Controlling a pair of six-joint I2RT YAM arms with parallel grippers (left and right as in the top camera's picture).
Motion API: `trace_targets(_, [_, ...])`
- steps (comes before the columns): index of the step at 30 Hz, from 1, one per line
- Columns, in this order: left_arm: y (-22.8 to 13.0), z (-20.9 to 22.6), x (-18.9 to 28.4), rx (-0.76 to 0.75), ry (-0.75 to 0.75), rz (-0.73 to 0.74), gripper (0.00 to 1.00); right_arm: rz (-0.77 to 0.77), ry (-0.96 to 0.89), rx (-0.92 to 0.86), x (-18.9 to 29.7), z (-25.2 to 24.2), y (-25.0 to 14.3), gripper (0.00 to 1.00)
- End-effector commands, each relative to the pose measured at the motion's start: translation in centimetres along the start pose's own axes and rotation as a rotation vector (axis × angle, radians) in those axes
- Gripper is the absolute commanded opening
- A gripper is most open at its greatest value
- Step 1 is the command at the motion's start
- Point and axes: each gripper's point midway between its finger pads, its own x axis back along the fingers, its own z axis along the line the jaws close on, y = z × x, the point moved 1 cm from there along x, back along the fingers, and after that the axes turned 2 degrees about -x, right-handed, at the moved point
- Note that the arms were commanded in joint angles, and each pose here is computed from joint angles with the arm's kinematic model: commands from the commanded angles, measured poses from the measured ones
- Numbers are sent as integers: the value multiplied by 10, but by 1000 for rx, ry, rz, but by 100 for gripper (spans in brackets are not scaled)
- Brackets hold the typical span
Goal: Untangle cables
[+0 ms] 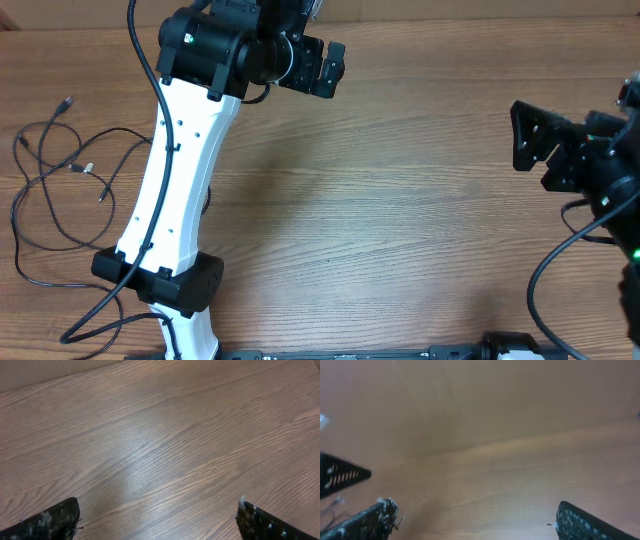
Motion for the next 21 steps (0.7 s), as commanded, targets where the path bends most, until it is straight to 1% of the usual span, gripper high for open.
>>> trace_targets(1, [0,-3,-4,-19,-11,7,100,-48,-9,13,-3,-6,-10,100])
trace_targets(4, [0,-3,-5,-20,-11,7,100,-114,5,24,-7,-9,-17,100])
trace_targets(5, [0,-3,-5,-20,-11,7,100,-162,17,31,-8,-10,-20,100])
trace_targets(10, [0,-3,-4,-20,-11,7,100,-300,51,53,-6,-14,-32,100])
trace_targets(21, [0,-3,-5,-20,-11,7,100,-458,6,54,-1,-38,-79,100])
